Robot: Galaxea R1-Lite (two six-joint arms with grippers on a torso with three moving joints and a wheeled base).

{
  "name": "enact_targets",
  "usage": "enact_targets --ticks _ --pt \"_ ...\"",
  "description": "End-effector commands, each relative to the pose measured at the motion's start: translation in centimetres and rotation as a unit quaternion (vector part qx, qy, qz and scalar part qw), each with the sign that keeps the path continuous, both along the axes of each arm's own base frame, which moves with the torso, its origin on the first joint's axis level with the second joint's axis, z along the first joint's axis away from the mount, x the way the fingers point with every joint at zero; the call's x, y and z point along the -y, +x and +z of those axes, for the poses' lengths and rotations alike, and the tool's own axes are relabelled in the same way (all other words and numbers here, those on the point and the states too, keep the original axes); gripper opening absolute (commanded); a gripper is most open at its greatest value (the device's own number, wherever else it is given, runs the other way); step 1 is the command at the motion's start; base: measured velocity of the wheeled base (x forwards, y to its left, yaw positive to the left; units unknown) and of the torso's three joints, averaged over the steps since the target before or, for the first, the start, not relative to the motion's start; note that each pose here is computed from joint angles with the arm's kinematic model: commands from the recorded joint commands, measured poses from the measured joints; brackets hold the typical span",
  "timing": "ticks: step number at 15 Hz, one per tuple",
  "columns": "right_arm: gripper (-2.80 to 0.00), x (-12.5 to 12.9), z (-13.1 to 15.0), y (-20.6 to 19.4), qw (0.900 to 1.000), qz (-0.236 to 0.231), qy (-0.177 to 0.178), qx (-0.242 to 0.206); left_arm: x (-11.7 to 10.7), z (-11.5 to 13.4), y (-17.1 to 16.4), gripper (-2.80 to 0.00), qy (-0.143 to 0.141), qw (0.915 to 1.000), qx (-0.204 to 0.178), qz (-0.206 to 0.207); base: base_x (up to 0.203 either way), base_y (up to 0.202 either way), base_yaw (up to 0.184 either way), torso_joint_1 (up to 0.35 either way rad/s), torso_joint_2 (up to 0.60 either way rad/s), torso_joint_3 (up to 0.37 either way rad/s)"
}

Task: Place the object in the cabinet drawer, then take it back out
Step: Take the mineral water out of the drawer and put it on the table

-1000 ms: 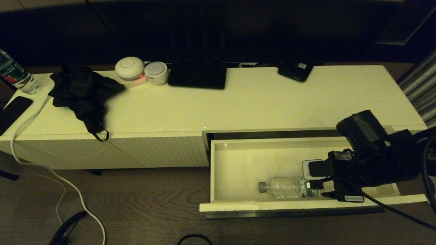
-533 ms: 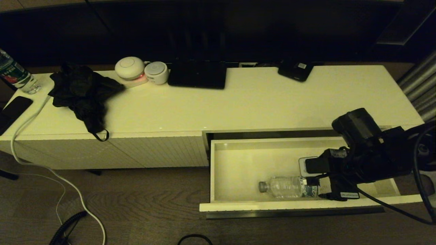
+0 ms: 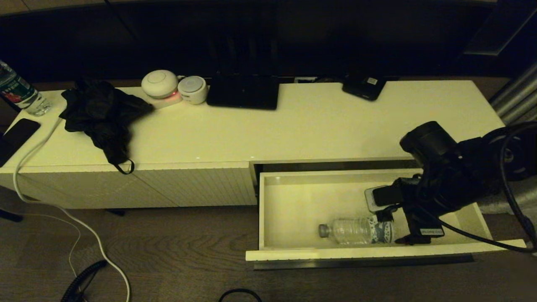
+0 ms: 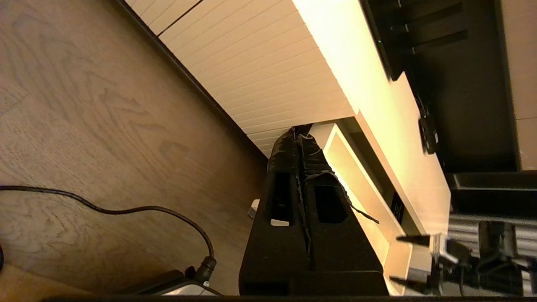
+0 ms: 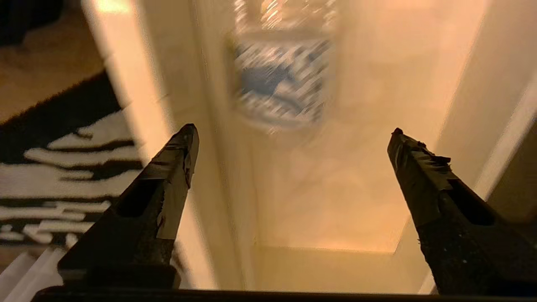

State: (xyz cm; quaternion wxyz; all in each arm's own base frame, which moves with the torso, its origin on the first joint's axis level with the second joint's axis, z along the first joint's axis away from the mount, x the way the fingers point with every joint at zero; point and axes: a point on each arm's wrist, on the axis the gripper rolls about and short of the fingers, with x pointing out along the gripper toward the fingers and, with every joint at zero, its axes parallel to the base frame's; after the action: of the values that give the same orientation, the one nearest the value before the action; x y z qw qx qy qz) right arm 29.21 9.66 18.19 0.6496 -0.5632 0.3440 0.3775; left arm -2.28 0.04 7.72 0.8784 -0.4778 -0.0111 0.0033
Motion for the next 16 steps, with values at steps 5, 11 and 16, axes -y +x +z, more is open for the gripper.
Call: enact_targets --ticks 5,11,16 --pt "0.00 -0.4 -1.6 2.2 1.000 0.003 0.001 -0.031 0.0 0.0 0.0 -2.80 -0.003 1.0000 0.001 0.000 0.000 0.000 0.000 0.000 0.00 0.000" --pt "0.00 -0.6 -2.4 2.9 0.999 0.006 0.006 -0.043 0.0 0.0 0.0 -2.80 -0.003 1.0000 0.001 0.000 0.000 0.000 0.000 0.000 0.00 0.000" --pt "0.00 -0.7 -3.1 3.0 0.998 0.007 0.007 -0.055 0.0 0.0 0.0 -2.80 -0.003 1.0000 0.001 0.000 0.000 0.000 0.000 0.000 0.00 0.000"
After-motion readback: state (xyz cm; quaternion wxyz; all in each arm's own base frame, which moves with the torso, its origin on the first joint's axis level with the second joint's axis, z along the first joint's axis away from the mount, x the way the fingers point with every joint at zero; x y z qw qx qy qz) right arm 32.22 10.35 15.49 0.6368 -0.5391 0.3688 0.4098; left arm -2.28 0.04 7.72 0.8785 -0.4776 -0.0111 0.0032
